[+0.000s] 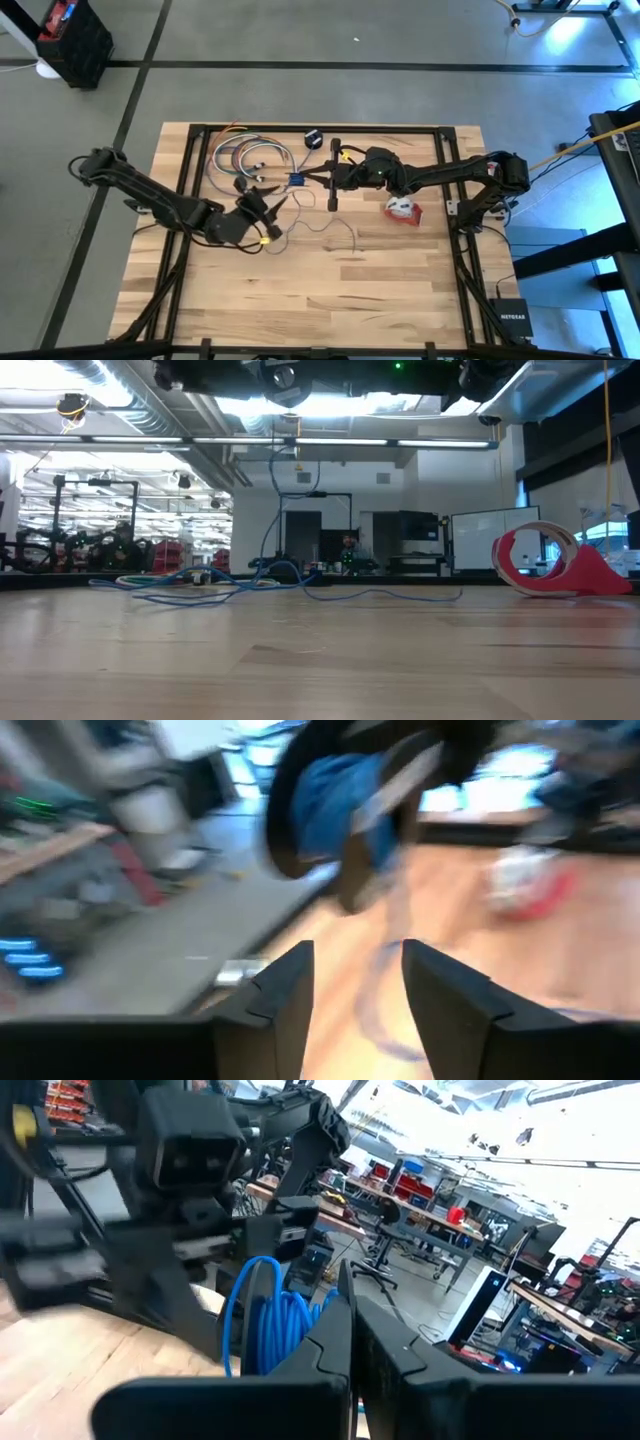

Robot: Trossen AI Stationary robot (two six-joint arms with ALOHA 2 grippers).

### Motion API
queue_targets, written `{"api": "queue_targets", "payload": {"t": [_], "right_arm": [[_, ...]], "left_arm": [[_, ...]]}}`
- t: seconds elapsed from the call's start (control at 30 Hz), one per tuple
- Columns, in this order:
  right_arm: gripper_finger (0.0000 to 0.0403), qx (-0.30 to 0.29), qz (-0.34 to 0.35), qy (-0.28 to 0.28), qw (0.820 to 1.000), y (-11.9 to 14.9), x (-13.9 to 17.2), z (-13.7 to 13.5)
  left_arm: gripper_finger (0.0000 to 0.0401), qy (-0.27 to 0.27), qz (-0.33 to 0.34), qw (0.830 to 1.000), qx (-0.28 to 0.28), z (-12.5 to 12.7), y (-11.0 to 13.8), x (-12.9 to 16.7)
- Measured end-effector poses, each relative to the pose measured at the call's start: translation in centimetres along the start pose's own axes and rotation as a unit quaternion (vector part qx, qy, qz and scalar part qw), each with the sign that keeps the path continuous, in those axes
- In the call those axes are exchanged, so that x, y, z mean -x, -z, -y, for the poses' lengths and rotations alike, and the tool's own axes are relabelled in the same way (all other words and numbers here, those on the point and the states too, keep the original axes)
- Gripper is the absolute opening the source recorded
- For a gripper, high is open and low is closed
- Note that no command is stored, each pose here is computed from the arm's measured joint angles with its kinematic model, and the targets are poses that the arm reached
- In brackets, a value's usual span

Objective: Coil cords
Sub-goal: Coil the blue wire onto the spool

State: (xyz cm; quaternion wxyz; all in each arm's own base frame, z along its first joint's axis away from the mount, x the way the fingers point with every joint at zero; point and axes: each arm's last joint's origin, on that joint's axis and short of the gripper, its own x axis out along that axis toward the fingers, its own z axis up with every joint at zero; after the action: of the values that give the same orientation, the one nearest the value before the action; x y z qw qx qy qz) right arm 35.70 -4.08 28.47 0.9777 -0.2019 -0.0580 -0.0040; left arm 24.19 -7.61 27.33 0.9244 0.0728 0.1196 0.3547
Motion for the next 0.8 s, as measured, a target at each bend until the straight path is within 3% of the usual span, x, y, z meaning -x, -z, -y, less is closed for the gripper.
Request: {"api": "queue_targets", "payload": {"t": [0.1,0.17,0.5,0.67,0.8], "right_arm": [[0.0009,0.001,0.001,0.0,1.0,0.0,0.0,0.0],[0.0009,0.001,0.001,0.0,1.0,0.0,0.0,0.0],[0.0009,0.003,0.003,0.002,1.0,-0.1,0.0,0.0],[0.0009,0.004,0.002,0.001,1.0,0.0,0.0,0.0],[0.0009,0.004,0.0,0.0,1.0,-0.1,0.0,0.0]], "left_arm": [[0.0162,0.071,-0.004,0.997,0.044,-0.4,-0.8,0.5],[0.0167,0.09,-0.007,0.995,0.05,-0.4,-0.8,0.5],[0.0162,0.04,-0.037,0.997,0.05,-0.8,0.2,-2.2],[0.0161,0.094,-0.076,0.992,0.03,-0.6,1.0,-2.1],[0.0161,0.099,-0.099,0.99,0.009,-0.6,1.6,-1.7]]}}
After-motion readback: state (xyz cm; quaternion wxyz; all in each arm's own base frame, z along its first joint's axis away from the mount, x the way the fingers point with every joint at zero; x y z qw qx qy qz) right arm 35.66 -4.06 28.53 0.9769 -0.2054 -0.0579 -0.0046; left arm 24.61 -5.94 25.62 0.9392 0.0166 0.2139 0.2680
